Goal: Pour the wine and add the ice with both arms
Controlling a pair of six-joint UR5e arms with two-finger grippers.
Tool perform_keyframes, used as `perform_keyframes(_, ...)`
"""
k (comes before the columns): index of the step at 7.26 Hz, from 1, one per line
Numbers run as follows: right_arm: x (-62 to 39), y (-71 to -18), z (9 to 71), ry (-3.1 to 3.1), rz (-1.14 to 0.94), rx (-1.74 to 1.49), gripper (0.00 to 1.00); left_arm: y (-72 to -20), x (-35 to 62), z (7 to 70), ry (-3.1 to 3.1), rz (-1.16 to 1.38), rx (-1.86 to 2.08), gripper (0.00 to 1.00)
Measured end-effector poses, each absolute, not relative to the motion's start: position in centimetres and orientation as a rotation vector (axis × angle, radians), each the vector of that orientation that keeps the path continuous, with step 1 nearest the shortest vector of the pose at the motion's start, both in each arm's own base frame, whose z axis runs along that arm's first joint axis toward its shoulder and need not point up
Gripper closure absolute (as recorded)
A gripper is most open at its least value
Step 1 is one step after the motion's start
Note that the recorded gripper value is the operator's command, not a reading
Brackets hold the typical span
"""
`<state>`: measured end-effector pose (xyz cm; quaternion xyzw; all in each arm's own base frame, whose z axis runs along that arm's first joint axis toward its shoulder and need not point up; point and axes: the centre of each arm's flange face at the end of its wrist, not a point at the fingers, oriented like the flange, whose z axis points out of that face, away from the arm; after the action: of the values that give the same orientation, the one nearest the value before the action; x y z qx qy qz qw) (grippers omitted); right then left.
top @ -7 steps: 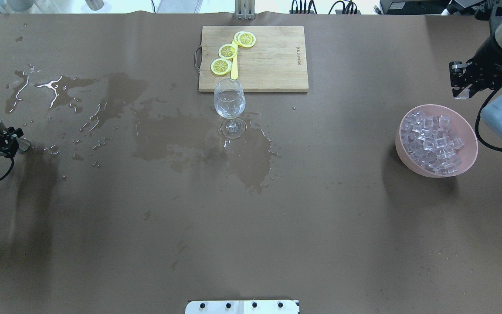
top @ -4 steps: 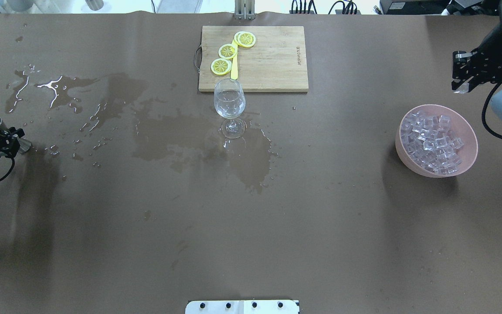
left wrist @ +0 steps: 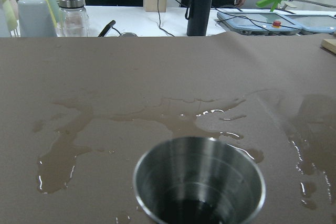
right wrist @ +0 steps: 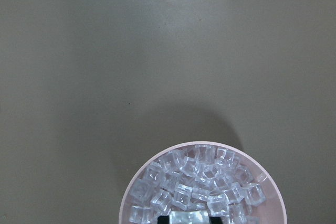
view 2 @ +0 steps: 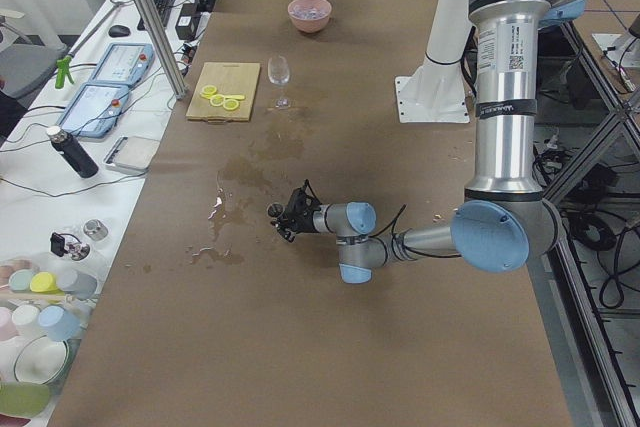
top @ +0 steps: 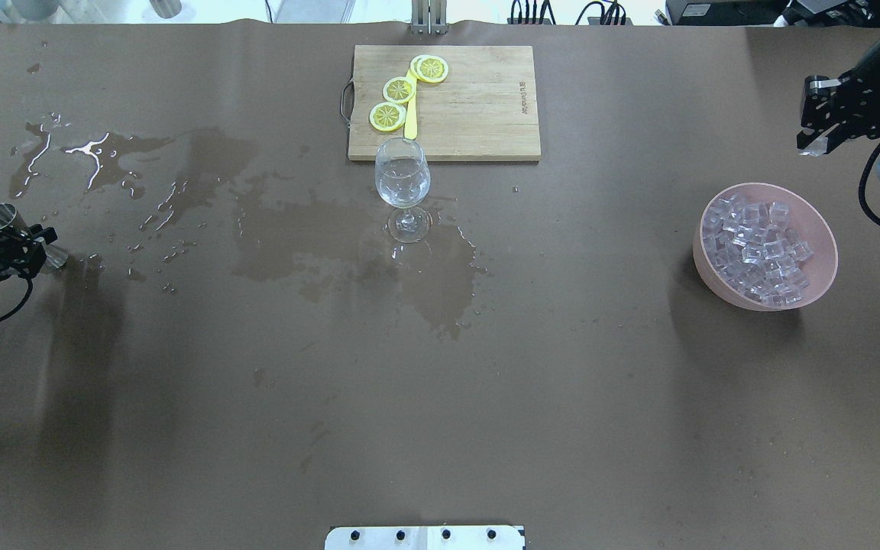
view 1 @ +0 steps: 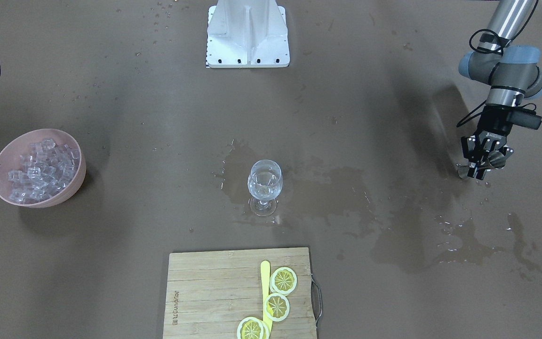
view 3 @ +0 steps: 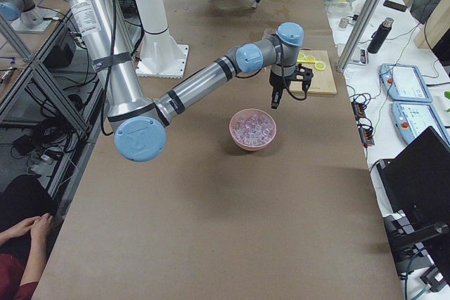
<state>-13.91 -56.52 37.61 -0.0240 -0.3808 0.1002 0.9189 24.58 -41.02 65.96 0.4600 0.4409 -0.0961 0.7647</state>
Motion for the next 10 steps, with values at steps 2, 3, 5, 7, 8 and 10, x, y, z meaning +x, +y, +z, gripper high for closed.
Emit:
perform_keyframes(2,-13.8,-56.5,37.4,-0.783,0.206,-0.044,0.92,-42.2,24.5,63.8,0.962,-0.208,0.99,1.0)
perform_keyframes(3,-13.7,-56.5,37.3,-0.784,0.206,-0.041,0.92,-43.4,24.4,61.4,0.956,-0.213,0.983,1.0)
perform_keyframes(5,-13.5,-56.5,36.8,-0.788,0.206,-0.031,0.92,-45.6,24.8,55.3,0.952,-0.222,0.979,1.0)
perform_keyframes(7,-13.4,-56.3,36.2,-0.794,0.215,-0.025,0.92,-47.6,26.3,49.5,0.953,-0.233,0.98,1.0)
perform_keyframes(8,-13.3,-56.1,35.8,-0.799,0.228,-0.024,0.92,-48.4,27.1,46.7,0.956,-0.239,0.982,1.0)
perform_keyframes(10,-13.2,-56.0,35.1,-0.805,0.234,-0.016,0.92,-50.2,28.9,41.1,0.97,-0.266,0.968,1.0)
